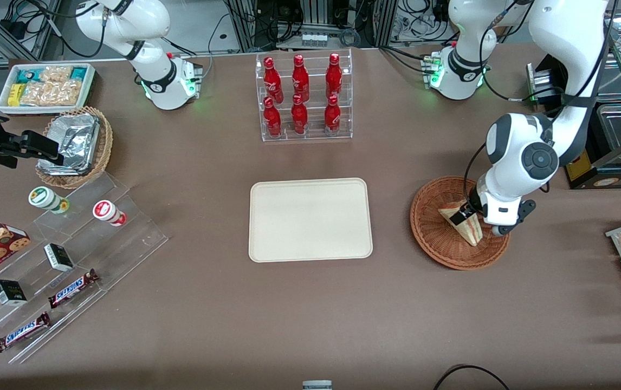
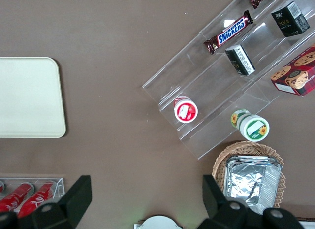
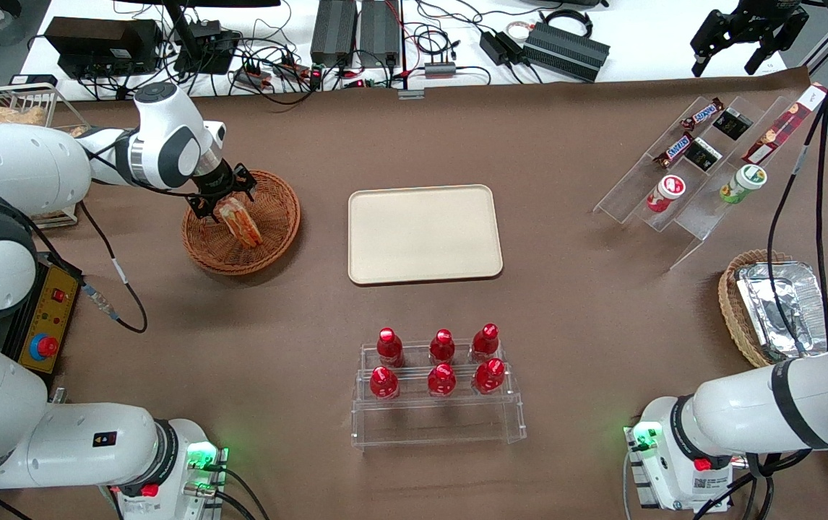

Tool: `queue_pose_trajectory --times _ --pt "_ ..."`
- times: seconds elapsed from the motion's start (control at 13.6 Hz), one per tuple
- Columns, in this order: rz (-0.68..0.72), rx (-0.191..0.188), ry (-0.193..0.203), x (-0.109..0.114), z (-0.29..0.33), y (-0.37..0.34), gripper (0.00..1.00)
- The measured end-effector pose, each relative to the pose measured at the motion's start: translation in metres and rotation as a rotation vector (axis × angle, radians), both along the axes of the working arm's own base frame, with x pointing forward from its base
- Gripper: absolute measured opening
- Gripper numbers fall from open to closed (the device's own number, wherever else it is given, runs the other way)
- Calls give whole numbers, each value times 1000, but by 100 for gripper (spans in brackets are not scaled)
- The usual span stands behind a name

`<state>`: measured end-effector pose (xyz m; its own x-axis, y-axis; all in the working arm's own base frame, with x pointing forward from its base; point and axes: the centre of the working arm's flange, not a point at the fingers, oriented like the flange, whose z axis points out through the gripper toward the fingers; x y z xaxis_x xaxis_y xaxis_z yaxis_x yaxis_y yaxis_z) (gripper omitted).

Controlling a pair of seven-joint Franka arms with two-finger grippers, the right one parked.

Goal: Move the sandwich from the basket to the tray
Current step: 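Lower the left gripper and close it on the sandwich, then lift the sandwich out of the basket with the left gripper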

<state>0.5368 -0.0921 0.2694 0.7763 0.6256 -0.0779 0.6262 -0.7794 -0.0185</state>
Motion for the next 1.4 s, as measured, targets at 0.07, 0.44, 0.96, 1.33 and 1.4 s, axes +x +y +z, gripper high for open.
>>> queue_pose_trajectory --times 0.07,0.44,0.96,1.33,1.4 --pt "1 0 10 -1 -5 0 100" --pt "41 2 30 -1 -16 -1 48" --pt "-108 2 90 33 71 -10 18" --pt "-397 -19 100 37 109 -72 15" --pt "-441 -20 104 34 104 -98 15"
